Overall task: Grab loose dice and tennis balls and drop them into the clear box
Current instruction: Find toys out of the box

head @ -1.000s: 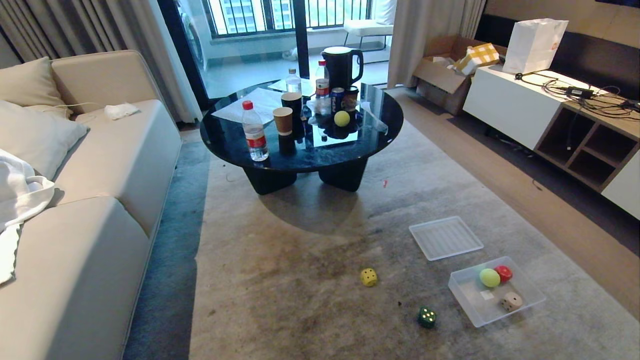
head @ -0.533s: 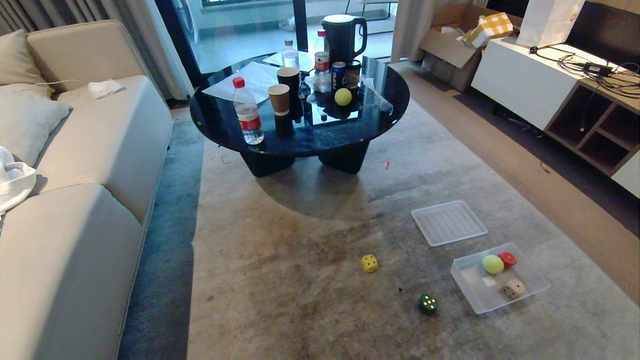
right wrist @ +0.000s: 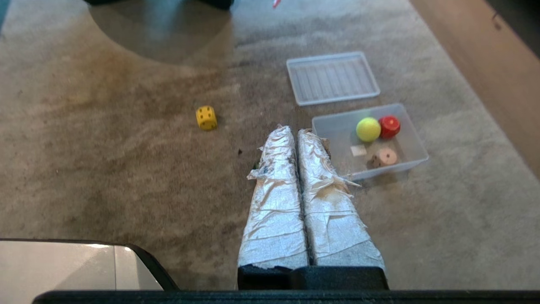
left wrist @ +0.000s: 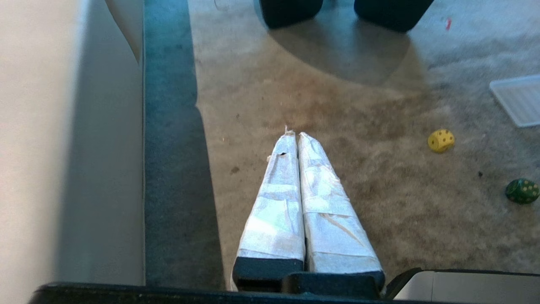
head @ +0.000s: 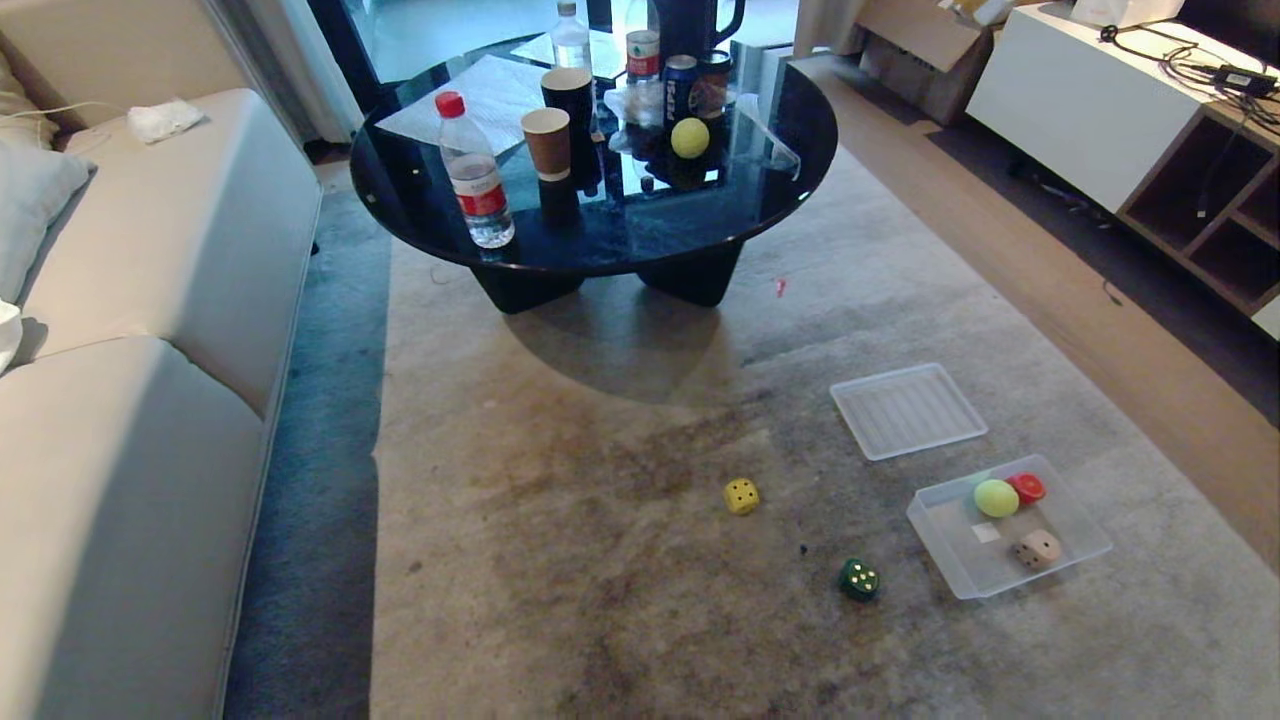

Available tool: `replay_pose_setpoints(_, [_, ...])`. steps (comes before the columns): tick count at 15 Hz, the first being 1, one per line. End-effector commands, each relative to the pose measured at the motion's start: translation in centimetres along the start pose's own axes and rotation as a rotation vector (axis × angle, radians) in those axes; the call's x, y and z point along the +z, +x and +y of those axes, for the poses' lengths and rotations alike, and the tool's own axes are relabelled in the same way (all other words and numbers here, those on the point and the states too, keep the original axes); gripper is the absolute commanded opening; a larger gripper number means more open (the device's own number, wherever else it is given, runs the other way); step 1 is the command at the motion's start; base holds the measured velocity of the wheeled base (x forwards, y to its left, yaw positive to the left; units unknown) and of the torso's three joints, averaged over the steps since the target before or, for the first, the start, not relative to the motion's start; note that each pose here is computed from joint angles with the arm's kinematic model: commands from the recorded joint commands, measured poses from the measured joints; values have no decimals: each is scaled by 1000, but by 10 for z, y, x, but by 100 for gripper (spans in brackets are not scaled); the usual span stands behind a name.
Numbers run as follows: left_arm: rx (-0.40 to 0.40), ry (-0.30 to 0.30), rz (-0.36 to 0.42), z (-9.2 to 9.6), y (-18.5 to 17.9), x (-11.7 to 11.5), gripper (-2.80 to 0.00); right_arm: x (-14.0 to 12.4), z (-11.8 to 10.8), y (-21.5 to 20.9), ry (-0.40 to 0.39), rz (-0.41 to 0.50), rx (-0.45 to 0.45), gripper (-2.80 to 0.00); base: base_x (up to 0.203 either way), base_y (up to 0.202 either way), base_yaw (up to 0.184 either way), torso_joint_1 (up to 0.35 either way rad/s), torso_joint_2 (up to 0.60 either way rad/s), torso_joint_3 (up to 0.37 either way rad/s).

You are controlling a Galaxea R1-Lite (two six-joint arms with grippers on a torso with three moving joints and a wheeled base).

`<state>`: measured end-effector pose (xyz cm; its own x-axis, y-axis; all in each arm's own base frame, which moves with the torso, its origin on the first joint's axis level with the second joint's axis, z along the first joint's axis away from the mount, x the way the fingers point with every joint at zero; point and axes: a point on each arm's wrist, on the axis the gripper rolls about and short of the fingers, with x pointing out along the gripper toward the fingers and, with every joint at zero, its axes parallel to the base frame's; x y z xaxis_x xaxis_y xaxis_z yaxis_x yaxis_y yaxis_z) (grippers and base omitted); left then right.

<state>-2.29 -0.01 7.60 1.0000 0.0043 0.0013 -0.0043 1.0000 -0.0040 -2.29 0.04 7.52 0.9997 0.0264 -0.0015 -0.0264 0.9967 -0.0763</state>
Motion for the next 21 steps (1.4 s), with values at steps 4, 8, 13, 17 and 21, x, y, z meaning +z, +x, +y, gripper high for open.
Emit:
replay_pose_setpoints(4, [0, -1, 1, 0, 0, 0, -280, -1, 0, 0, -2, 5, 2, -280, 0, 0, 0, 4, 3, -196])
replay_pose_setpoints(8, [0, -1, 1, 0, 0, 0, -280, -1, 0, 0, 0, 5, 2, -280, 0, 0, 0, 2, 4, -194])
replay_pose_setpoints(13, [0, 1, 1, 0, 0, 0, -280, -1, 0, 0, 0, 3, 1, -280, 0, 0, 0, 4, 3, -198])
replay_pose_setpoints(17, [0, 1, 1, 0, 0, 0, -280, -1, 0, 0, -1, 5, 2, -280, 0, 0, 0, 2, 3, -197])
replay_pose_setpoints(21, [0, 0, 1, 0, 0, 0, -280, -1, 0, 0, 0, 4, 2, -280, 0, 0, 0, 2, 3, -201])
